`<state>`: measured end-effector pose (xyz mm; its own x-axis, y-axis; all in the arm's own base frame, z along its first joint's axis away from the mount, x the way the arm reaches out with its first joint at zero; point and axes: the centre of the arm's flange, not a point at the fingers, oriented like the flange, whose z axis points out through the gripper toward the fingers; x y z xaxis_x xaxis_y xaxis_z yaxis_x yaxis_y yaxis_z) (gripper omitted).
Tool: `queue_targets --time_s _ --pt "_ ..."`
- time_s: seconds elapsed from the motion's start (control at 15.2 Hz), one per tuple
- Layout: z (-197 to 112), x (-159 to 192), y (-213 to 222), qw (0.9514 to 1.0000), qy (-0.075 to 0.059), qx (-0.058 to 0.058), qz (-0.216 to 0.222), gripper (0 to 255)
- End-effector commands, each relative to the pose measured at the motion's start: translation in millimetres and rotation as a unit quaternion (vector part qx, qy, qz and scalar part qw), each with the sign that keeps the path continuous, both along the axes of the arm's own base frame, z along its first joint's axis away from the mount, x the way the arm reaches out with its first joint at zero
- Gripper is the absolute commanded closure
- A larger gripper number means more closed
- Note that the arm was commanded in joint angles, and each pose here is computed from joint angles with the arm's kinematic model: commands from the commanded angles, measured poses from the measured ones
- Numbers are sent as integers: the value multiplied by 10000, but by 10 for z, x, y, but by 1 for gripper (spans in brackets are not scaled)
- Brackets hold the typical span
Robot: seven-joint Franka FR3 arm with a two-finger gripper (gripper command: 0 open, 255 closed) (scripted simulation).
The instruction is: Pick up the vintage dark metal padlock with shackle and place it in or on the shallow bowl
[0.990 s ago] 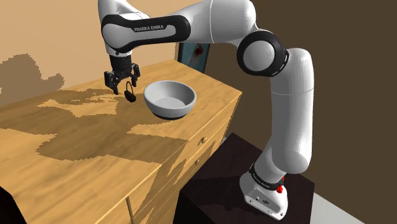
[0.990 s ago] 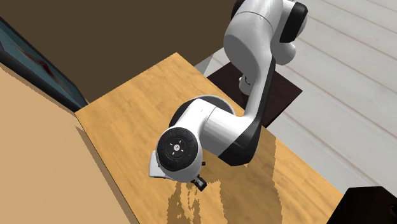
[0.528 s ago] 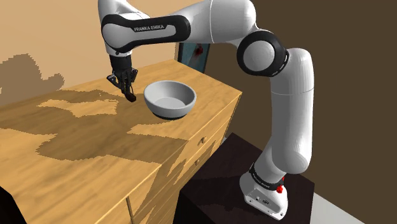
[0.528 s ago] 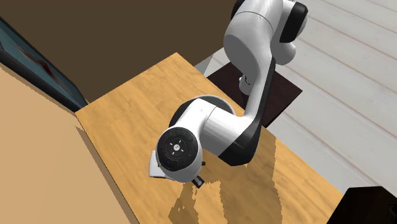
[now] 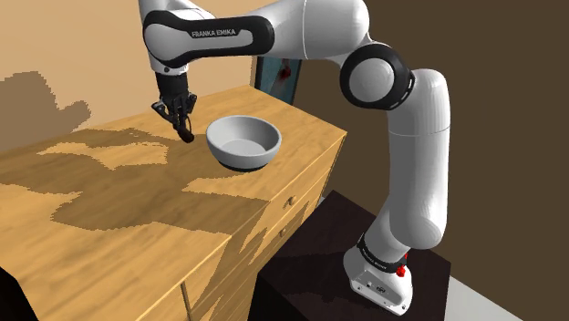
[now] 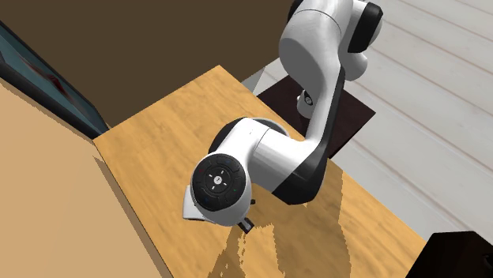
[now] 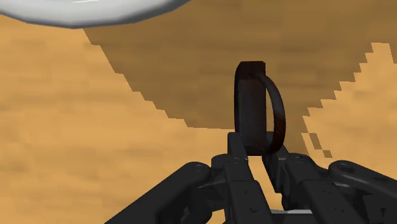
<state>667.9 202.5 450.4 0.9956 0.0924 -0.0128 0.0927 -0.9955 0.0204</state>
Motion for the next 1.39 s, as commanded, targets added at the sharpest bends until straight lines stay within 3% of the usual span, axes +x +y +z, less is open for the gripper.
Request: queue_targets --time_s 0.0,0.92,0.99,1.06,1.32 --pt "99 -5 -5 10000 2 0 0 255" --pt "838 -5 -5 10000 2 0 0 255" --pt "790 3 8 10000 0 1 1 255" --pt "790 3 8 10000 0 1 1 0" --pt "774 -473 13 9967 152 211 767 0"
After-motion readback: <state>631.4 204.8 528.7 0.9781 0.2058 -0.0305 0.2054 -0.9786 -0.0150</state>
